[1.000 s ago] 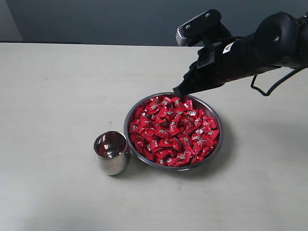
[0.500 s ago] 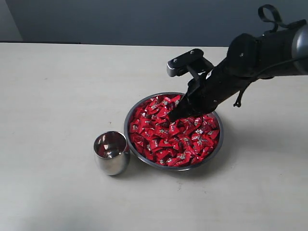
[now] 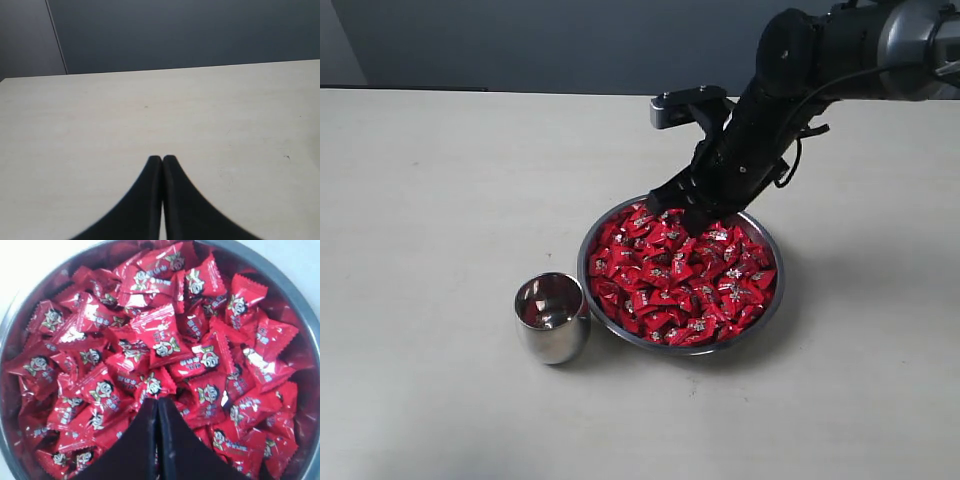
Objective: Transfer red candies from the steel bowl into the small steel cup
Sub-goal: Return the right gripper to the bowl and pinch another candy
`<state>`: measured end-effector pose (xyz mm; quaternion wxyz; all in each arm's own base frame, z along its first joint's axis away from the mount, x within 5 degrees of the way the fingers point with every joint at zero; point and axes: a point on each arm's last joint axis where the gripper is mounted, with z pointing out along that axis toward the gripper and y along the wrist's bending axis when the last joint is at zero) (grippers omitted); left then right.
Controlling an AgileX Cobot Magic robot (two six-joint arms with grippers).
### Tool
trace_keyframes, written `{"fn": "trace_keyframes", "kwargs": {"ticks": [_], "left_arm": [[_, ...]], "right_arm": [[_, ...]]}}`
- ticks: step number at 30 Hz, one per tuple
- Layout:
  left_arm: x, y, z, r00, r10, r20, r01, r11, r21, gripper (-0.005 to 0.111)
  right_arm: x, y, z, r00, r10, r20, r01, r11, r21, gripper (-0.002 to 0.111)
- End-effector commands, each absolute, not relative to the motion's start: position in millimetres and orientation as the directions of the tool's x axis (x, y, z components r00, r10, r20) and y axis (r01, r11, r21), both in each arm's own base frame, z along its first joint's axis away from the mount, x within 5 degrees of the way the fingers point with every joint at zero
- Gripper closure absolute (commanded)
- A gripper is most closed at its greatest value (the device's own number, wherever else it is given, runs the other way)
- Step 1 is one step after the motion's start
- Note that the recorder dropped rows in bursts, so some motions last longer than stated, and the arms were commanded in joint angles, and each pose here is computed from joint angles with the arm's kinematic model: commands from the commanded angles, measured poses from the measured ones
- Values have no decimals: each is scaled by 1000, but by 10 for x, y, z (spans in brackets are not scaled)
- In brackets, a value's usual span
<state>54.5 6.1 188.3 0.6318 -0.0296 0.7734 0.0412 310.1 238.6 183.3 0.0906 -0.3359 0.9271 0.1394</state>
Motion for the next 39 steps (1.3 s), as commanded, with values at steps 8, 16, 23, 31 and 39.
{"fn": "trace_keyframes", "kwargs": {"ticks": [8, 16, 23, 31, 39], "left_arm": [[544, 57, 1875, -197, 6, -980, -92, 995, 25, 106], [544, 57, 1875, -197, 6, -980, -92, 995, 25, 106], [544, 57, 1875, -197, 6, -980, -92, 995, 25, 106], [544, 57, 1875, -197, 6, -980, -92, 995, 25, 106], [544, 57, 1875, -197, 6, -980, -92, 995, 25, 106]], "right_arm": [[3053, 2575, 1715, -713, -670, -207, -698, 706, 122, 109], [3025, 2616, 1707, -707, -675, -209, -704, 699, 125, 100], [3027, 2615, 1697, -743, -639, -199, -667, 733, 134, 70], [3038, 2620, 1520, -762, -630, -148, -647, 751, 136, 72], [3058, 2619, 1396, -776, -619, -124, -631, 766, 125, 72]]}}
